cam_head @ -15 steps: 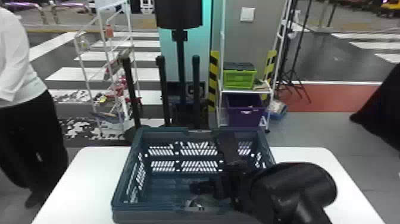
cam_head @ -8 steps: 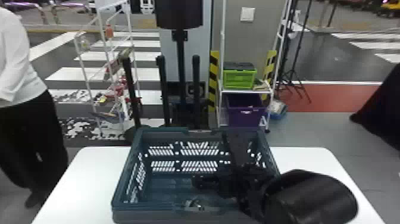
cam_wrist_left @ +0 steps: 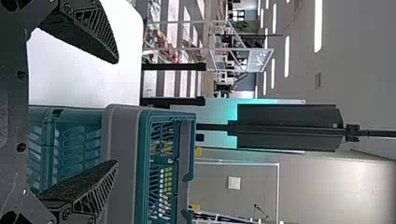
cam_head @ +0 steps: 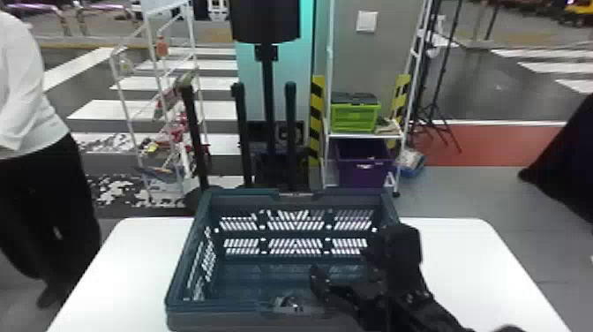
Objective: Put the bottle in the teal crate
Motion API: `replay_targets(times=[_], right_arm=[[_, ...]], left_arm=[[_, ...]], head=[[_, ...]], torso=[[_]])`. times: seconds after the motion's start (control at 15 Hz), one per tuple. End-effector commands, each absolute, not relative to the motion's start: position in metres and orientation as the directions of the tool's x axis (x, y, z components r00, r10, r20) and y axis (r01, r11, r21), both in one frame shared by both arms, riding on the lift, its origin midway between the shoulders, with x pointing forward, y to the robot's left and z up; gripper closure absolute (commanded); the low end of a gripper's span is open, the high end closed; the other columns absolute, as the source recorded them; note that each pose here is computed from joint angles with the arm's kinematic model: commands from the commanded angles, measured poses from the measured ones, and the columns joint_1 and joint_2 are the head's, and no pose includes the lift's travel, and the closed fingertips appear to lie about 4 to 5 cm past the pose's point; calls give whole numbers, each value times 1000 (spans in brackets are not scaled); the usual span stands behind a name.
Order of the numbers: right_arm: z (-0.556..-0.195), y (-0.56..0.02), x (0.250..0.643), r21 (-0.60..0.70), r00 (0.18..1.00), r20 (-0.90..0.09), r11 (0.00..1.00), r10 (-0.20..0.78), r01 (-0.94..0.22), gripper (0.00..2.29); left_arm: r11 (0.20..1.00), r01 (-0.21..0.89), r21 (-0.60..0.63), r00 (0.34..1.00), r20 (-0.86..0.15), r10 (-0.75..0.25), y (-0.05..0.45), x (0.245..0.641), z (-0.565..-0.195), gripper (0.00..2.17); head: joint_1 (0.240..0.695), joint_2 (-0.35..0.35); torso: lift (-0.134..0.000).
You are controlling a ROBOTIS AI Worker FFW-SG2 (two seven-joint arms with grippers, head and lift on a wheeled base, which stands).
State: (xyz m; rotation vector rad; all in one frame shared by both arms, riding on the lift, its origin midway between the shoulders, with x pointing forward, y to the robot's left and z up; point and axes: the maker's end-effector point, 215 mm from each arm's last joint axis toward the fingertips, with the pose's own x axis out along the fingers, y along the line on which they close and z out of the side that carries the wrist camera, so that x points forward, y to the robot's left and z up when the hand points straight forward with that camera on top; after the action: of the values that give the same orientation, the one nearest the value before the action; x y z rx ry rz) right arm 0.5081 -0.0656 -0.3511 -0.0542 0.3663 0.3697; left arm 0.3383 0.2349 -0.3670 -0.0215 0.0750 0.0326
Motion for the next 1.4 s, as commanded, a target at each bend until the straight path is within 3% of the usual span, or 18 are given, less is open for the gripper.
replay_targets(times=[0.0, 0.33, 0.6, 0.8, 1.07, 1.33], right_arm=[[-332, -83, 489, 29, 912, -244, 943, 329, -333, 76], [-297, -127, 442, 74, 967, -20, 965, 255, -253, 80], [-296, -149, 406, 101, 977, 66, 973, 201, -207, 83], [-311, -164, 385, 108, 984, 65, 979, 166, -172, 87], [-341, -180, 365, 111, 992, -9, 986, 126, -124, 87], [-347, -194, 344, 106, 996, -6, 990, 92, -91, 87]], left_arm=[[999, -33, -18, 996, -80, 32, 235, 338, -368, 120], [999, -31, -20, 996, -84, 29, 233, 339, -369, 120], [999, -26, -20, 996, -89, 24, 231, 340, -371, 120], [1000, -23, -20, 996, -85, 22, 230, 341, -370, 120], [1000, -21, -21, 996, -85, 19, 229, 341, -369, 120], [1000, -19, -23, 996, -82, 18, 228, 342, -368, 120]], head=[[499, 0], [499, 0], [499, 0], [499, 0], [499, 0], [499, 0]], torso=[[0], [0], [0], [0], [0], [0]])
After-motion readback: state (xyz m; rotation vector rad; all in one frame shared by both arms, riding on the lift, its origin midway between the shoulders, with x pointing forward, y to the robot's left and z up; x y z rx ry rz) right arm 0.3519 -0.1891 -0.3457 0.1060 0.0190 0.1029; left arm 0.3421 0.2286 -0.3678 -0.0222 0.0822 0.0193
